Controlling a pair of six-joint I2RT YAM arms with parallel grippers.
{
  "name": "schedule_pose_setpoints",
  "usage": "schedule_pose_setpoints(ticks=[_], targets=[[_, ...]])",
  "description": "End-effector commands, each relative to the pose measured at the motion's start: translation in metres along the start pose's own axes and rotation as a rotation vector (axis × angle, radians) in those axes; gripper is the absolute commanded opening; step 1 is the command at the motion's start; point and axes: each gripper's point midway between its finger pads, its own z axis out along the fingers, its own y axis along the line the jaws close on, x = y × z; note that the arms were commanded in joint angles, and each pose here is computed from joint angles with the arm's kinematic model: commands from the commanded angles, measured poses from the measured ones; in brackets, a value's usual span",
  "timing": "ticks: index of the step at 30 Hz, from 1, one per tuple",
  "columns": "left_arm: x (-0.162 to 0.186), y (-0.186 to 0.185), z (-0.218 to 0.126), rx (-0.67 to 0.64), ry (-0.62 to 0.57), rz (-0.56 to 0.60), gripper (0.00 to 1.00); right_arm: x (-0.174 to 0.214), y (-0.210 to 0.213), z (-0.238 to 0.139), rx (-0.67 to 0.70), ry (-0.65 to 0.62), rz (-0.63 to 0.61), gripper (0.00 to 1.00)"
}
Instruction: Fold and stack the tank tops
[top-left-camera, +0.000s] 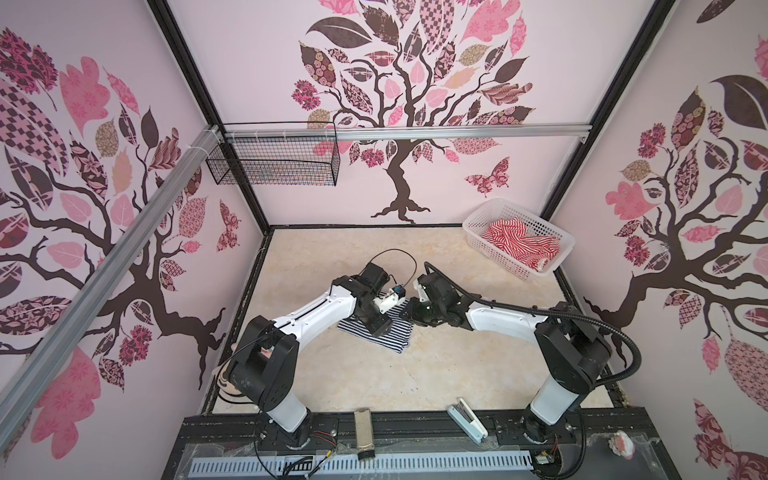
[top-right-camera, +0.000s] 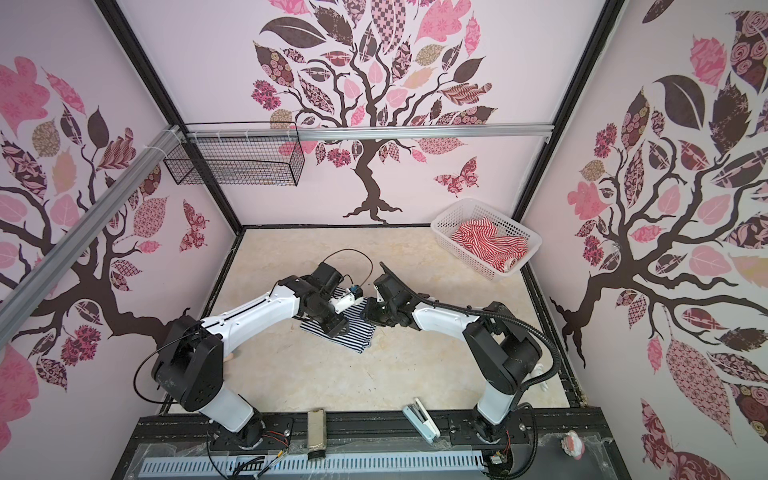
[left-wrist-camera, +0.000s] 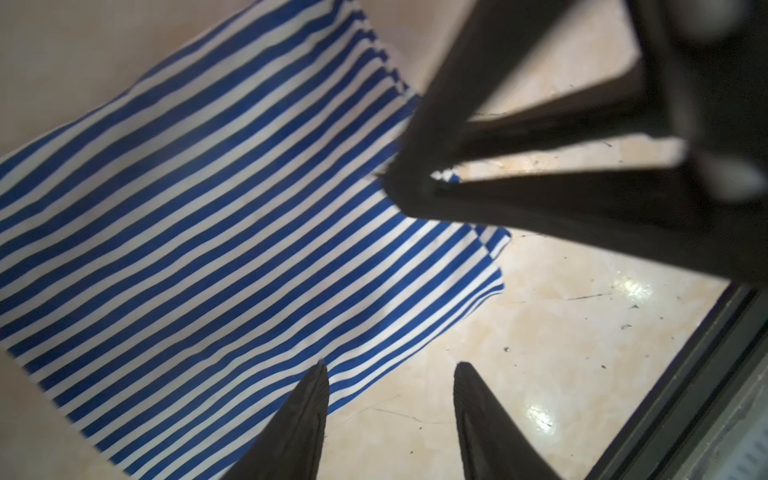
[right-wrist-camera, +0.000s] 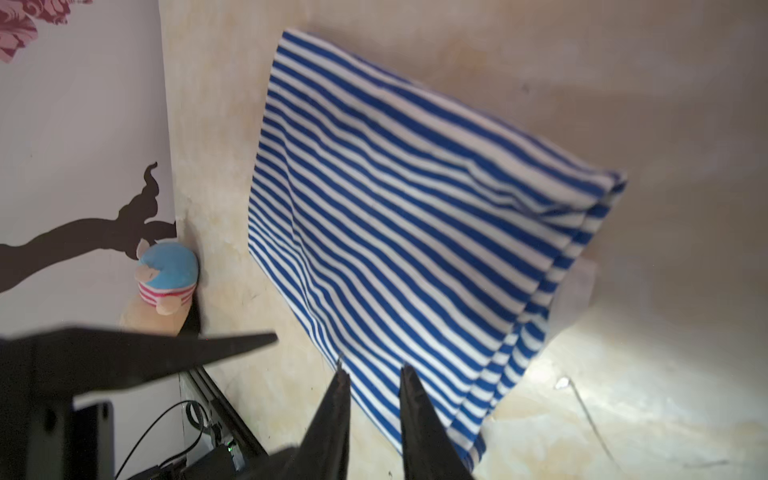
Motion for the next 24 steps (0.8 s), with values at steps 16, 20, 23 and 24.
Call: schedule_pose_setpoints(ticks=[16, 20, 23, 24], targets=[[0.039, -0.019, 0.061, 0.066, 0.150, 0.044, 0.52, -0.027, -0.049, 0.047, 0.031, 0.059, 0.109, 0.19], [0.047, -0.027, 0.066, 0.114, 0.175, 0.043, 0.52, -0.038, -0.051, 0.049, 0.018, 0.064, 0.107, 0.25], [0.048, -0.028, 0.064, 0.123, 0.182, 0.044, 0.51, -0.043, -0.037, 0.045, -0.033, 0.077, 0.094, 0.38], [0.046, -0.029, 0.060, 0.126, 0.171, 0.045, 0.51, -0.044, -0.031, 0.039, -0.052, 0.069, 0.090, 0.42]])
